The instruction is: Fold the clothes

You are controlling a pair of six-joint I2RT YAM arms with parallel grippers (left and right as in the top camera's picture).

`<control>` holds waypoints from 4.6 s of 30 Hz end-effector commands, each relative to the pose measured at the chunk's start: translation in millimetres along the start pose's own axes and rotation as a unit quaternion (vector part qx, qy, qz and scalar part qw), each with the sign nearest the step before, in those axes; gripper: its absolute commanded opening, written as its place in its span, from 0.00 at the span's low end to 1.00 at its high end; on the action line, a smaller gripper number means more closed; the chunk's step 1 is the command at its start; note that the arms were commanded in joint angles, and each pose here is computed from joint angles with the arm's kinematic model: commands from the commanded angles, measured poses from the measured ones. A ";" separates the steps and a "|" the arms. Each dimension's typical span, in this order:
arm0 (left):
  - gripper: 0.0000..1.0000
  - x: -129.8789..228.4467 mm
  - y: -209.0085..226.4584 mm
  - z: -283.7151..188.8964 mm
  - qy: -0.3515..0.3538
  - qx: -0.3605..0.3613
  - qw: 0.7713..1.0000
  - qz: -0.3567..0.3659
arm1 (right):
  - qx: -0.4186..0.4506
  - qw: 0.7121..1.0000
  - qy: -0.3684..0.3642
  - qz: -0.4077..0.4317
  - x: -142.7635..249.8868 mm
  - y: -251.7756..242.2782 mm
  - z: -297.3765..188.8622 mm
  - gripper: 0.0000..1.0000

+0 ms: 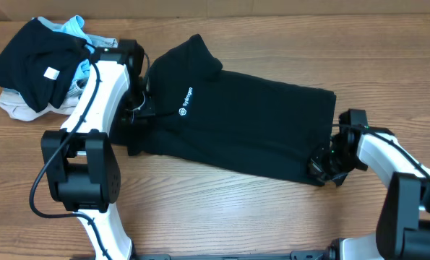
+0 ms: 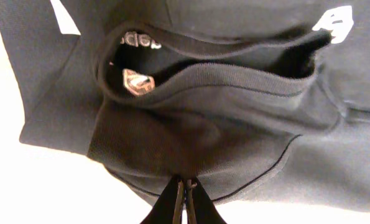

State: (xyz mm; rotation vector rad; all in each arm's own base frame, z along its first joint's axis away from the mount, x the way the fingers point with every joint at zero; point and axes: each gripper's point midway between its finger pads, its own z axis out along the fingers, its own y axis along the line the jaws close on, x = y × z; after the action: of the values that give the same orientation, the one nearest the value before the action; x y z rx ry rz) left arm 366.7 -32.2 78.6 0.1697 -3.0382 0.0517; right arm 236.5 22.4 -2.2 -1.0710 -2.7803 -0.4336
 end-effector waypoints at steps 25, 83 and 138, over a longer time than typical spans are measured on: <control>0.33 -82.3 -119.1 -29.5 -0.214 0.105 0.951 0.197 | -0.124 0.979 -0.147 -0.062 -68.7 27.8 -124.4 0.49; 0.64 -192.9 -119.1 -1.6 -0.329 0.102 0.923 0.174 | -0.076 0.963 -0.226 -0.127 -116.7 78.9 -81.2 0.70; 0.04 -183.8 -120.7 -100.1 -0.396 0.094 0.894 0.188 | -0.083 0.888 -0.422 -0.164 -243.3 111.4 -51.3 0.45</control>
State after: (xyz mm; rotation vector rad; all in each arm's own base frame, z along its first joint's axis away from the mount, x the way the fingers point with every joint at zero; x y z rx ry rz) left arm 567.5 -134.6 118.2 -0.4989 -3.7284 0.4581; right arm 488.9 -72.2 17.6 -1.0079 -3.7849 -0.2582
